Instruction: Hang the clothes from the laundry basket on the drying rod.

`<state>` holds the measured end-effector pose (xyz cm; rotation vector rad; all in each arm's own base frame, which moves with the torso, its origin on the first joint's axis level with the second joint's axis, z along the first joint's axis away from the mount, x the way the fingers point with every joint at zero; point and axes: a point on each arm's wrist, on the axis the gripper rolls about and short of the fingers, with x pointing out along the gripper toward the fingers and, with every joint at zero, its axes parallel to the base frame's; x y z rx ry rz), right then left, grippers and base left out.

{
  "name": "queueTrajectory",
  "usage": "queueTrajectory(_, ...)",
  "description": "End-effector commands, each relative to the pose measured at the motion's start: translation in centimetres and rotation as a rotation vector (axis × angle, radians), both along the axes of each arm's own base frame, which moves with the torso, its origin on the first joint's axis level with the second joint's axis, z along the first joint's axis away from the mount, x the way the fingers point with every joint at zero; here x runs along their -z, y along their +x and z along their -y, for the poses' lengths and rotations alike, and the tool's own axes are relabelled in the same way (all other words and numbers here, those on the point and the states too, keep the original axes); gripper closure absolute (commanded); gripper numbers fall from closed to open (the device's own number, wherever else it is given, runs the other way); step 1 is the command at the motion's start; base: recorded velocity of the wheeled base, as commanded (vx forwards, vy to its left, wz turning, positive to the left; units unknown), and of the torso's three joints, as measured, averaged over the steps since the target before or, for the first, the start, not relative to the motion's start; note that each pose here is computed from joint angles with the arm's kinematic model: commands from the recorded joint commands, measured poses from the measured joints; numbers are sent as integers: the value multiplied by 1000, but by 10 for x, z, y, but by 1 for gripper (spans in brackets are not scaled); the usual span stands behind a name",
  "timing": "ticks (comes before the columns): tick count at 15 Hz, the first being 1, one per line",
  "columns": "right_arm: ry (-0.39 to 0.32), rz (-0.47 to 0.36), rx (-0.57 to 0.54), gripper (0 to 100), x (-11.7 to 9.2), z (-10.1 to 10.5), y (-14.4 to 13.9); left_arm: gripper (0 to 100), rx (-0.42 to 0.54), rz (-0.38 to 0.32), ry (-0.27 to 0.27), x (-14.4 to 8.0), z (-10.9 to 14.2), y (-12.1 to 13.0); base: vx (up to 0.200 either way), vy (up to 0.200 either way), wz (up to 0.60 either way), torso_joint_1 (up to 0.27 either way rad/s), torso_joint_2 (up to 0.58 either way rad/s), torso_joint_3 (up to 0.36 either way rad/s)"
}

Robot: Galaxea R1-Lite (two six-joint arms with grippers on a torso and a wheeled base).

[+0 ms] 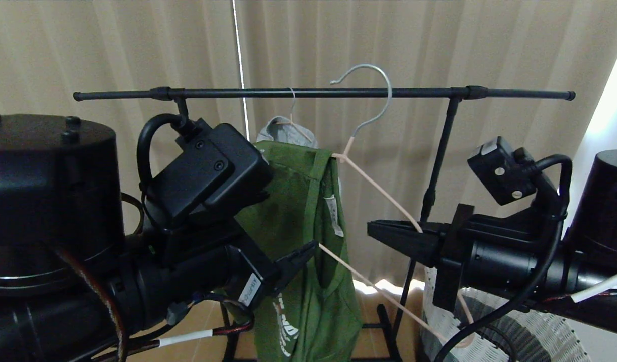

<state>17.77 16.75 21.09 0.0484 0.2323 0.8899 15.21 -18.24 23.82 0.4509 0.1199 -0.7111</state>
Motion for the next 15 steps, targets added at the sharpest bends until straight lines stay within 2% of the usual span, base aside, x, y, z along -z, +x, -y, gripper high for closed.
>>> queueTrajectory(1,10,38,27,100,-9,11,-1,0,2,20,15,1,-10,-7,0,0,0,0,0,0)
queueTrajectory(2,10,38,27,100,-9,11,-1,0,2,20,15,1,-10,-7,0,0,0,0,0,0)
queueTrajectory(3,3,55,67,100,-14,24,-2,0,-15,66,53,0,-26,-11,0,0,0,0,0,0)
queueTrajectory(6,-16,44,96,100,-21,41,-13,0,-85,135,70,-7,-53,-14,0,0,0,0,0,0)
queueTrajectory(9,-33,38,134,100,-21,51,-10,0,-172,153,67,-12,-69,-8,0,0,0,0,0,0)
queueTrajectory(12,-97,19,147,100,-15,56,-9,0,-246,156,89,-11,-80,2,0,0,0,0,0,0)
queueTrajectory(14,-99,16,145,100,-15,56,-9,0,-249,160,91,-11,-82,1,0,0,0,0,0,0)
queueTrajectory(15,-109,2,135,100,-13,55,-9,0,-245,170,111,-10,-83,0,0,0,0,0,0,0)
